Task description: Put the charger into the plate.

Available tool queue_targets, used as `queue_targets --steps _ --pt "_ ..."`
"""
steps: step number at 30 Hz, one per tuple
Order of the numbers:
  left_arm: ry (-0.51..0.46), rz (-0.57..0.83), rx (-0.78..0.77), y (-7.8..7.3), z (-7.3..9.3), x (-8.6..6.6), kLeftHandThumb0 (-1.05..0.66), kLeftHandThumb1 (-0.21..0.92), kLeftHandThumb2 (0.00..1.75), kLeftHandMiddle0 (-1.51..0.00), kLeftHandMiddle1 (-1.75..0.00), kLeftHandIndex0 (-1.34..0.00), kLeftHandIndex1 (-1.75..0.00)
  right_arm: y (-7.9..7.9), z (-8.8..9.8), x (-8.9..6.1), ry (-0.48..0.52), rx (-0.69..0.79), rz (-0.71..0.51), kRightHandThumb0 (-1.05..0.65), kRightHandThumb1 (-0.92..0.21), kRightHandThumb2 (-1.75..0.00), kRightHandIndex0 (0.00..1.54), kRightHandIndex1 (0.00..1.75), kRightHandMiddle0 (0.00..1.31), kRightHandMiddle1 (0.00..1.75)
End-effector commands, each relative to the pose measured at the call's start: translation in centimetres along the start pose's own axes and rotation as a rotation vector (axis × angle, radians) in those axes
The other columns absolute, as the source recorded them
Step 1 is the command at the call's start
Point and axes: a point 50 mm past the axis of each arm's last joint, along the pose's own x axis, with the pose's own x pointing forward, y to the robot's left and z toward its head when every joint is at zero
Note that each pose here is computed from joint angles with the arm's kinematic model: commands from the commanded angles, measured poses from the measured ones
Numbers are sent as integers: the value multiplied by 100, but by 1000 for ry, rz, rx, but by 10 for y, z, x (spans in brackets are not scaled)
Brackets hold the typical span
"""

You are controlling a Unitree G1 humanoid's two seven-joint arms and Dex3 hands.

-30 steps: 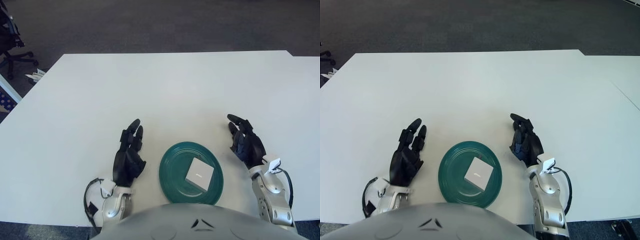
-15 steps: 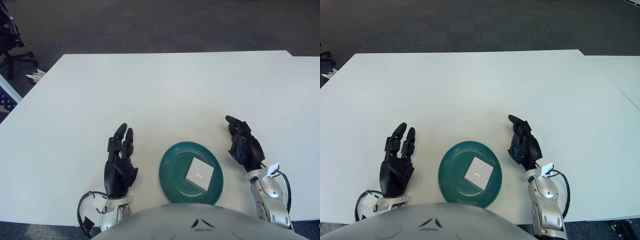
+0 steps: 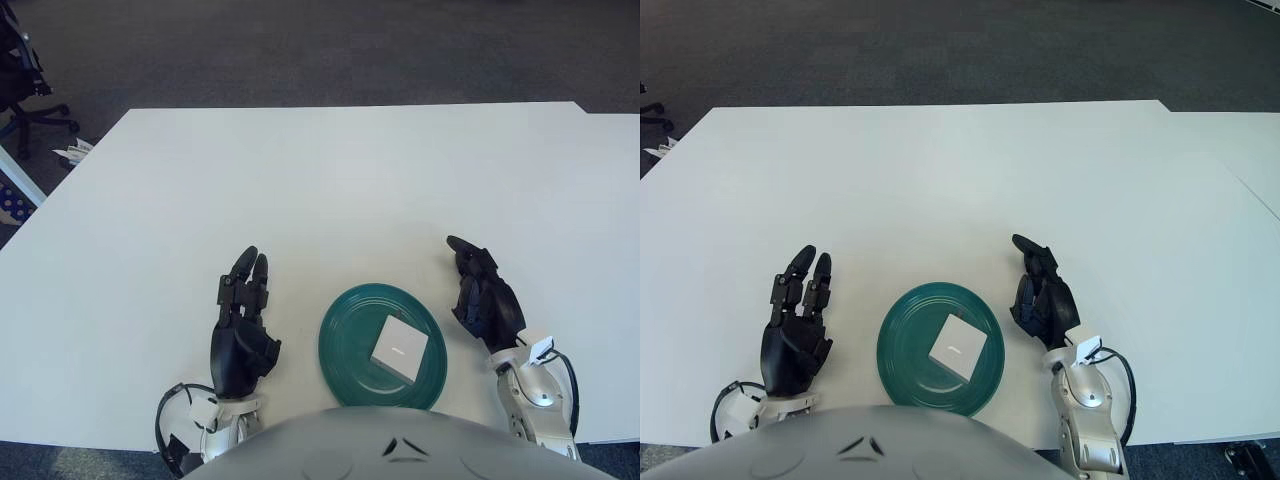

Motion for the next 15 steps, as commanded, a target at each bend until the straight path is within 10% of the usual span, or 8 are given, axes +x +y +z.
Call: queue_targets --steps 1,15 --pt "134 -5 23 12 -17 -12 -102 92 112 -15 0 0 -46 5 -29 -12 159 15 -1 -94 -92 -99 20 0 0 59" --pt "129 -33 60 12 -13 -3 -102 92 110 -16 -1 0 -40 13 -37 -13 84 84 -14 -96 -92 -96 24 2 0 62"
